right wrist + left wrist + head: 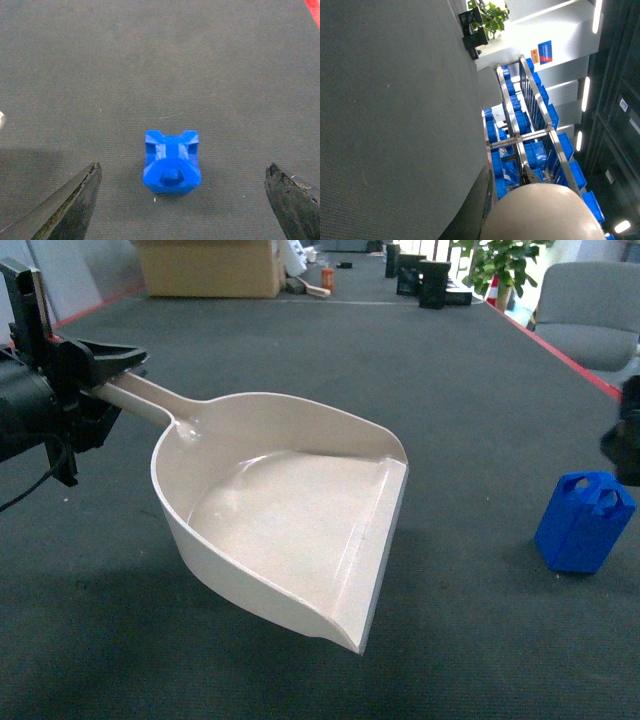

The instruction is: Place part in tray to right shelf

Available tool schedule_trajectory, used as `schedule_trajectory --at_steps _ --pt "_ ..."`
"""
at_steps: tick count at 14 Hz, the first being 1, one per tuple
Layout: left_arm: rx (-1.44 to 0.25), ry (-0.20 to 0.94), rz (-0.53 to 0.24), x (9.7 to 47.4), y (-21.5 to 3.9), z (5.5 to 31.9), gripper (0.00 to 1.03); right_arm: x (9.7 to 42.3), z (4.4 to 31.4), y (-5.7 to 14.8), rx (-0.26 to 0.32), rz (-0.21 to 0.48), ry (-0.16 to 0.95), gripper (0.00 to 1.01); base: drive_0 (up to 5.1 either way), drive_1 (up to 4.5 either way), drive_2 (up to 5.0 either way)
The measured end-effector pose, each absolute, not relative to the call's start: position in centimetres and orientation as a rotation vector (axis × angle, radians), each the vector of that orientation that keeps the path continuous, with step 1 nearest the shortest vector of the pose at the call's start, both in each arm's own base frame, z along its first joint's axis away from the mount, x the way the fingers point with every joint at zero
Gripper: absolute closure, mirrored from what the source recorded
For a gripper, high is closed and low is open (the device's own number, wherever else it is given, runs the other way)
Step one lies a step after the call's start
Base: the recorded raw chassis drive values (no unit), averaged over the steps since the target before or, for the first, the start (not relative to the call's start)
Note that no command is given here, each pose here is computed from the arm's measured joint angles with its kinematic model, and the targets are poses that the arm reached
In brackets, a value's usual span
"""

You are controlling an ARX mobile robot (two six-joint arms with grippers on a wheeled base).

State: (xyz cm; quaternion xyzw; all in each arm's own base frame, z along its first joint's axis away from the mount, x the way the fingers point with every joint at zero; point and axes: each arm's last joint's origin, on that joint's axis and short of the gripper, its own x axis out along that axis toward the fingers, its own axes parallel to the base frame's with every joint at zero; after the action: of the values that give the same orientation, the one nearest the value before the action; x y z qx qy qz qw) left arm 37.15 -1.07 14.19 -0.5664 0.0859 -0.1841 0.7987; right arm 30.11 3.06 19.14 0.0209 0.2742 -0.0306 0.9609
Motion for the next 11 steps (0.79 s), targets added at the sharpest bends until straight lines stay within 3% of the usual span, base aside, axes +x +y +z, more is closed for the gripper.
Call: schedule_trajectory --at_steps 3,6,10,11 --pt "-1.216 0.183 -0.394 37.2 -1.1 14.2 0.90 33.9 16.6 4.5 0.014 -0.092 0.656 0.03 0.0 0.00 0.0" --pt "-1.215 0.184 -0.395 37.1 -1.1 14.2 0.90 35.5 14.5 4.8 -0.015 -0.150 0.709 0.05 0.0 0.00 0.0" --pt "-1.216 0.184 -0.394 37.1 -1.1 14.2 0.90 36.2 12.3 4.9 -0.008 -0.164 0.761 0.51 0.0 0.00 0.0" --pt "-1.216 0.184 -0.394 37.1 -1.1 14.2 0.90 36.1 12.8 5.1 -0.006 -0.157 0.740 0.54 0.0 0.00 0.0"
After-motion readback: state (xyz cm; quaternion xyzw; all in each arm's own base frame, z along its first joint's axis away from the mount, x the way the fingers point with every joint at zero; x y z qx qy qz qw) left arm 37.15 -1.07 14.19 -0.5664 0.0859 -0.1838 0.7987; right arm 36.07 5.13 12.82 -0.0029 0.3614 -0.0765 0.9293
